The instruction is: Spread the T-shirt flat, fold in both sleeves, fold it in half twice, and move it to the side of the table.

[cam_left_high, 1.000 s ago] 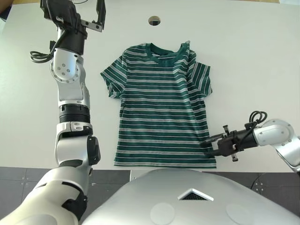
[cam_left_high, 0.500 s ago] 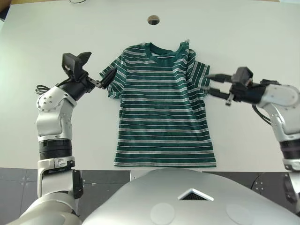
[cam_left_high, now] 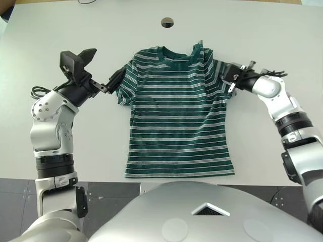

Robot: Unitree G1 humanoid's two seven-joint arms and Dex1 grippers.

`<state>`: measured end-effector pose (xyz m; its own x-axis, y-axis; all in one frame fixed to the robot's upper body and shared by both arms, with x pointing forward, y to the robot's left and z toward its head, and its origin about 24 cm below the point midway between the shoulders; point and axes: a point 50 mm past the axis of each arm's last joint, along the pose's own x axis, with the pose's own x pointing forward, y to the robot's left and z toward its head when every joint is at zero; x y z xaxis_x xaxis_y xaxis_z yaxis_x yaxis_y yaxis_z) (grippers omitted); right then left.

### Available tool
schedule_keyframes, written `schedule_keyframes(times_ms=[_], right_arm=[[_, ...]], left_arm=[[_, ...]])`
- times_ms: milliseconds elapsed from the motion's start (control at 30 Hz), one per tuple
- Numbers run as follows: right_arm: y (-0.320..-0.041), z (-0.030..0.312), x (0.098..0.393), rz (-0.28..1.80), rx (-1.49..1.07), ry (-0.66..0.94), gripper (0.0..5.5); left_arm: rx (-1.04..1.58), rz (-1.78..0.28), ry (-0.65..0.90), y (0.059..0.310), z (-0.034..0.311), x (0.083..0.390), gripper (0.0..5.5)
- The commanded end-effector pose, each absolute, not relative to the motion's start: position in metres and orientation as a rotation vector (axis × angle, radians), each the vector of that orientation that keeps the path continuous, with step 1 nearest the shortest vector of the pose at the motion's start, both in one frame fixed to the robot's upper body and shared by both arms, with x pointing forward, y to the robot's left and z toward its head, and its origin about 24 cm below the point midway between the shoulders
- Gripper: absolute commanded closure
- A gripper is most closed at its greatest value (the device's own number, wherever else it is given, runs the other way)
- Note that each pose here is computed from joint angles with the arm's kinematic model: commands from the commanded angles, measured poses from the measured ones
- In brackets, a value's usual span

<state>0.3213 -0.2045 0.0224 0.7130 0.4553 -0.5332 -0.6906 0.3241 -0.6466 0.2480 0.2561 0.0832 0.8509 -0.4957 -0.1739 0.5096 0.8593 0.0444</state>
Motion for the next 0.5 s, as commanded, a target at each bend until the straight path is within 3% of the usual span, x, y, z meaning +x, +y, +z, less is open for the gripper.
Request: schedule_keyframes(times_ms=[33, 233, 400, 500], right_arm=[[-0.241, 0.007, 0.306, 0.732, -1.014, 0.433, 3.76], [-0.227, 0.025, 0.313, 0.746, -0.974, 0.269, 3.76], [-0.196, 0.054, 0.317, 0.776, -0.918, -0.018, 3.76], [-0.19, 0.067, 0.317, 0.766, -0.905, -0.109, 3.76]], left_arm=[[0.088, -0.518, 0.214, 0.254, 0.075, 0.245, 0.02], [0.022, -0.482, 0.32, 0.252, 0.05, 0.243, 0.02], [-0.143, -0.456, 0.432, 0.242, 0.023, 0.249, 0.02], [-0.297, -0.422, 0.46, 0.245, 0.015, 0.254, 0.02]])
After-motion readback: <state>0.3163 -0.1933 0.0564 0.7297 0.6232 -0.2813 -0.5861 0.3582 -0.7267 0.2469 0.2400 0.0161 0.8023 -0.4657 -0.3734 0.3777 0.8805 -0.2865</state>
